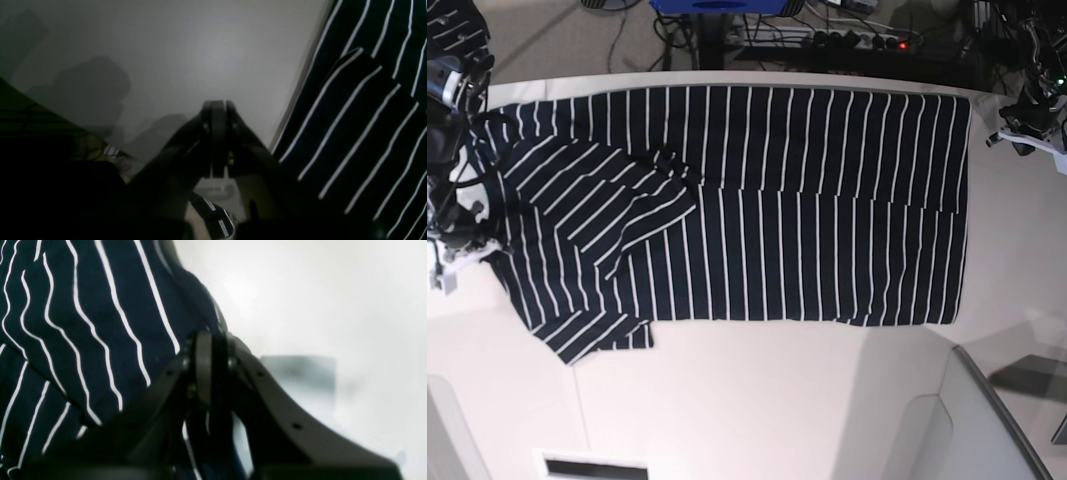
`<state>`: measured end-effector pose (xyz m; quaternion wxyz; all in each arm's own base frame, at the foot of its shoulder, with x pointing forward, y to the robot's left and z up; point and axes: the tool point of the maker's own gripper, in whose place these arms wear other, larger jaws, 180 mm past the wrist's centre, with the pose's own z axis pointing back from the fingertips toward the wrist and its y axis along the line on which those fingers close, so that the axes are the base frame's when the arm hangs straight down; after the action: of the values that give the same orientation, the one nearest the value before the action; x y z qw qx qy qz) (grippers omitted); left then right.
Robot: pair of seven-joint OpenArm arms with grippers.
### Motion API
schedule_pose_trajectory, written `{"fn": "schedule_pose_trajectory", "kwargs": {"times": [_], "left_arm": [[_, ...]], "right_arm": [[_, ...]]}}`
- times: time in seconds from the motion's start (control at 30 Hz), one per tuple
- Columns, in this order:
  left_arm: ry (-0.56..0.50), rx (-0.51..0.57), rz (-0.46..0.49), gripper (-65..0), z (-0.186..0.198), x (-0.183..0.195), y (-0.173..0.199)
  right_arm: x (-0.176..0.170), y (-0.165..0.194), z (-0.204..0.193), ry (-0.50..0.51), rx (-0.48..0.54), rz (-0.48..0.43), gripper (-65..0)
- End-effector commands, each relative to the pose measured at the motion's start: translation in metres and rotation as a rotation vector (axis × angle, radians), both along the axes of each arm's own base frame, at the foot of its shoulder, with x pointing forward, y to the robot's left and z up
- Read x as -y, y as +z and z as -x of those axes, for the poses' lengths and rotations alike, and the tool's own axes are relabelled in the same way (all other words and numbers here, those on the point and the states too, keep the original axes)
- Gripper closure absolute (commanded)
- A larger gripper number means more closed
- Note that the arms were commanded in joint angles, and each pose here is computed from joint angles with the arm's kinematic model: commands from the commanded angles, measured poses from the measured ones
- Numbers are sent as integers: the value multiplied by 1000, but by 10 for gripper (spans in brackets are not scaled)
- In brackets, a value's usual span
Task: Layout the t-shirt on the table in an organized manner, then fold the t-shirt properly
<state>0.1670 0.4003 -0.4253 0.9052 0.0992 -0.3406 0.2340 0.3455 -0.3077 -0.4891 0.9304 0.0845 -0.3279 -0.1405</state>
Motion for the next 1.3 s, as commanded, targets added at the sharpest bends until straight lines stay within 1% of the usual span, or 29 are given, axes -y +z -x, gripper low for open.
{"fn": "schedule_pose_trajectory", "kwargs": {"times": [0.0,0.07,0.13,0.27,0.4,0.53,0.67,0.9,0.93,1.0,1.03,1.1,1.13,1.17,1.2,1.27], "left_arm": [[-4,28,-34,0,-6,-9,13],[-4,28,-34,0,-6,-9,13],[-4,30,-34,0,-7,-9,13],[-4,31,-34,0,-8,-9,13],[-3,32,-33,0,-8,-9,13],[-3,32,-33,0,-8,-9,13],[-3,32,-33,0,-8,-9,13],[-3,32,-33,0,-8,-9,13],[-3,32,-33,0,-8,-9,13],[-3,32,-33,0,-8,-9,13],[-3,32,-33,0,-8,-9,13],[-3,31,-33,0,-8,-9,13],[-3,31,-33,0,-8,-9,13],[-3,29,-33,0,-7,-9,12],[-3,29,-33,0,-7,-9,12],[-3,29,-33,0,-7,-9,12]], "right_arm": [[11,23,-18,18,73,27,-17],[7,36,-20,75,125,41,-14],[7,45,-16,108,123,78,-14],[3,59,-5,176,43,143,-14],[-10,71,11,230,-20,198,-14],[-25,74,32,267,-90,223,-14],[-41,72,55,291,-148,230,-14],[-61,51,88,310,-243,183,-27],[-64,49,92,313,-256,174,-47],[-61,50,96,288,-265,167,-128],[-60,52,96,276,-261,168,-182],[-51,65,91,249,-227,194,-321],[-47,73,88,235,-204,211,-380],[-42,82,85,225,-183,231,-417],[-38,91,81,216,-158,250,-435],[-36,108,60,213,-100,272,-437]]}}
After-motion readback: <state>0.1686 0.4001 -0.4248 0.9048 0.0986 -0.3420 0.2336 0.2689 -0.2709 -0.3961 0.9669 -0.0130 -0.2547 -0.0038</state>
